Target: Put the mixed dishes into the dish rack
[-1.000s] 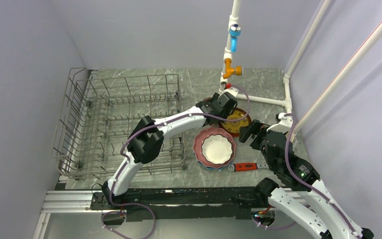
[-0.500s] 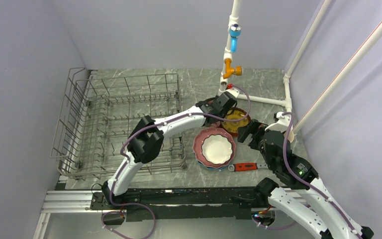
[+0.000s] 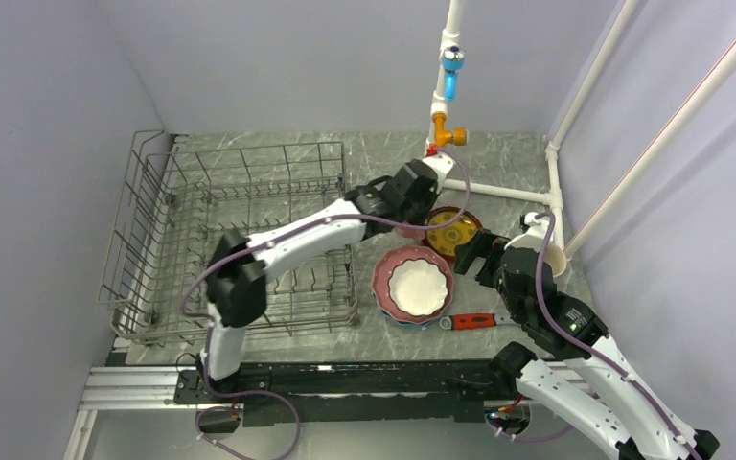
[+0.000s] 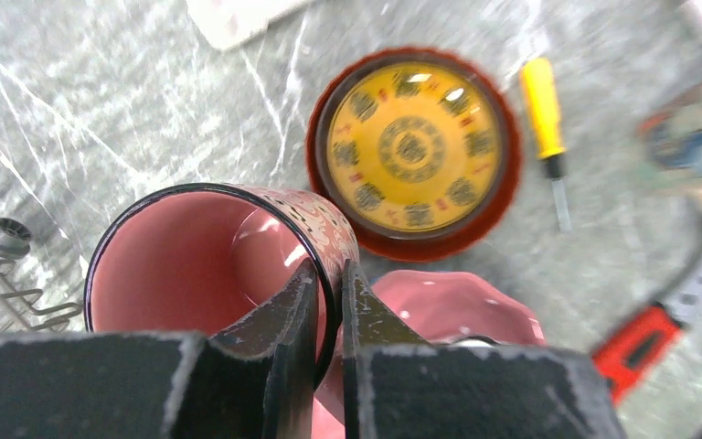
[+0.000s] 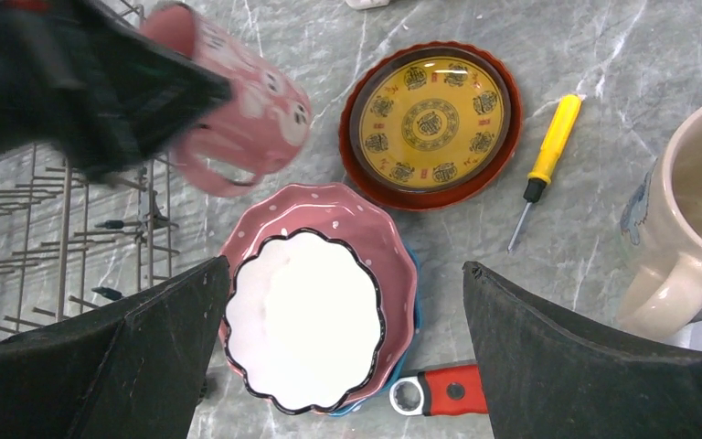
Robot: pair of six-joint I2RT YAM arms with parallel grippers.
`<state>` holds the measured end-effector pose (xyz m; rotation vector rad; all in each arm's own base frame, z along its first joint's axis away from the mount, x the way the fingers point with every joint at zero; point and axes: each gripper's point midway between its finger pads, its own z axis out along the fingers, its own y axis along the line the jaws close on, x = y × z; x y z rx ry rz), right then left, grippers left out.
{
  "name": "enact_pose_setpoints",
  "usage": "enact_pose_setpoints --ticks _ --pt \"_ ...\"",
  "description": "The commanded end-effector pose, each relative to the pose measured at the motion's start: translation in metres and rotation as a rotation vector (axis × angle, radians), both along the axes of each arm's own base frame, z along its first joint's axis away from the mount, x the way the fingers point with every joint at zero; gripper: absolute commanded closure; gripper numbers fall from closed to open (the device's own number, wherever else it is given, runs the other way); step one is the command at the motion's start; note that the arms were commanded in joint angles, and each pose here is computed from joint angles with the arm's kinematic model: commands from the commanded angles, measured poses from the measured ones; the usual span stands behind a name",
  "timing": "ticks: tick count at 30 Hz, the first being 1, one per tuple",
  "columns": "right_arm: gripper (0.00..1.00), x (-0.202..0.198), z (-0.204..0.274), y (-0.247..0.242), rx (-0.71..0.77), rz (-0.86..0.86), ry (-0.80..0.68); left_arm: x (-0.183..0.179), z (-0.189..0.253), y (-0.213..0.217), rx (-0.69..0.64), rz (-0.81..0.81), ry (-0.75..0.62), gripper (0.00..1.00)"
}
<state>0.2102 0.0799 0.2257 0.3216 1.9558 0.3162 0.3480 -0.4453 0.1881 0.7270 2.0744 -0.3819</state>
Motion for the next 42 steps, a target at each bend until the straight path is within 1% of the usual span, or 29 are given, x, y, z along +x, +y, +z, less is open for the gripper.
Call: enact_pose_setpoints --ticks 1,4,6,9,11,13,15,18,19,22,25,28,36,42 --pt "0.00 0.005 0.020 0.008 0.024 0.035 -0.049 -0.024 0.185 0.010 -0.439 -0.058 -0.242 1.00" --pt "0.00 0.007 0.024 0.019 0.031 0.085 -0.062 -0.044 0.218 0.029 -0.563 -0.091 -0.278 1.00" --pt "0.00 0.008 0.032 0.032 0.047 0.158 -0.083 -0.057 0.231 0.045 -0.694 -0.118 -0.299 1.00" --pt "0.00 0.004 0.052 0.062 0.100 0.319 -0.136 -0.077 0.252 0.076 -0.910 -0.169 -0.322 1.00" --pt "0.00 -0.004 0.070 0.086 0.153 0.459 -0.194 -0.087 0.259 0.095 -1.013 -0.201 -0.334 1.00" --pt "0.00 -0.023 0.093 0.115 0.242 0.648 -0.264 -0.095 0.264 0.112 -1.089 -0.222 -0.351 1.00" --pt "0.00 -0.038 0.114 0.134 0.353 0.769 -0.320 -0.104 0.263 0.123 -1.147 -0.249 -0.367 1.00" --pt "0.00 -0.047 0.142 0.155 0.511 0.865 -0.361 -0.119 0.266 0.136 -1.223 -0.287 -0.416 1.00" --pt "0.00 -0.044 0.145 0.158 0.545 0.861 -0.344 -0.123 0.266 0.139 -1.239 -0.298 -0.430 1.00" --pt "0.00 -0.026 0.147 0.161 0.622 0.760 -0.259 -0.135 0.267 0.150 -1.297 -0.323 -0.469 1.00" --pt "0.00 -0.018 0.148 0.167 0.686 0.734 -0.222 -0.145 0.264 0.157 -1.336 -0.352 -0.493 1.00" --pt "0.00 -0.012 0.139 0.169 0.741 0.682 -0.154 -0.150 0.264 0.162 -1.346 -0.362 -0.511 1.00" --pt "0.01 -0.009 0.122 0.166 0.779 0.633 -0.115 -0.159 0.270 0.170 -1.337 -0.381 -0.588 1.00" --pt "0.02 -0.007 0.119 0.177 0.810 0.664 -0.082 -0.162 0.273 0.169 -1.322 -0.401 -0.601 1.00"
